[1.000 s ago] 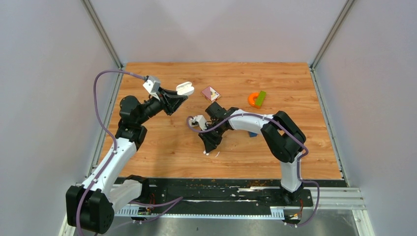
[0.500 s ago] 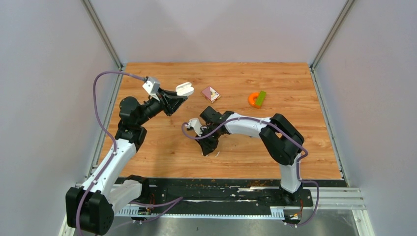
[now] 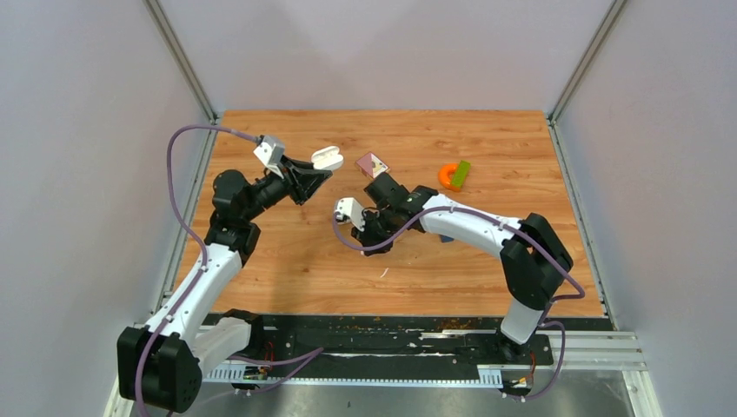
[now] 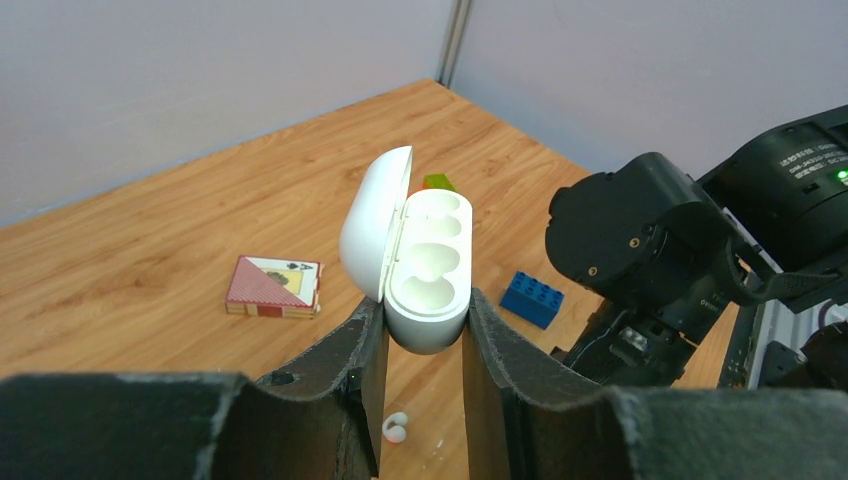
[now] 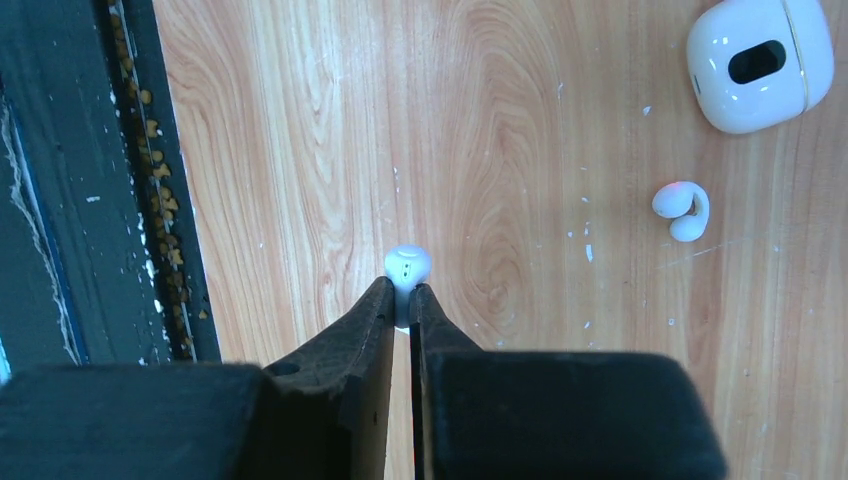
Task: Insert the wireless bluetooth earbuds into the charging case
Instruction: Pick up the earbud from the center of the board.
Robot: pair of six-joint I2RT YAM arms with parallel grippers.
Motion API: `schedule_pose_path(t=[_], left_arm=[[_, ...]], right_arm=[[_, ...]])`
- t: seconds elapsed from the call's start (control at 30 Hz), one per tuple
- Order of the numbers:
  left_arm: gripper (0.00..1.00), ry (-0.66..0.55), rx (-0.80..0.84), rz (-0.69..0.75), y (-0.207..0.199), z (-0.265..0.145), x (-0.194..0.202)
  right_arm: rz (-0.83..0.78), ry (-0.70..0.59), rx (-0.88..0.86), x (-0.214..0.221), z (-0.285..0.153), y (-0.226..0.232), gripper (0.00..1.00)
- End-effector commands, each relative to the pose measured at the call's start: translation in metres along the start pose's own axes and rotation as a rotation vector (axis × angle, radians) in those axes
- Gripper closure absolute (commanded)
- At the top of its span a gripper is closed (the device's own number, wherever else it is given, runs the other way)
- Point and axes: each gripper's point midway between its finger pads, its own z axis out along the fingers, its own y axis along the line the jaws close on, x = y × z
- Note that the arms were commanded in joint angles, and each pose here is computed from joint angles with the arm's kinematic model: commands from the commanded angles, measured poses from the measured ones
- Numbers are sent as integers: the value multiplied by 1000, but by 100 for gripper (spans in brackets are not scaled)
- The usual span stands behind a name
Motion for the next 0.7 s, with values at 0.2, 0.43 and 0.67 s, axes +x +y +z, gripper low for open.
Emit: schedule_pose_path(t=[0.2, 0.43, 0.67], left_arm=[[100, 84, 192, 140, -20, -5, 27], [100, 152, 348, 262, -37, -12, 71], [100, 142, 451, 337, -64, -8, 90]], right_arm=[[-357, 53, -28, -22, -96, 9, 92], [-539, -10, -71, -45, -164, 39, 91], [-468, -97, -42, -76, -180, 45, 90]])
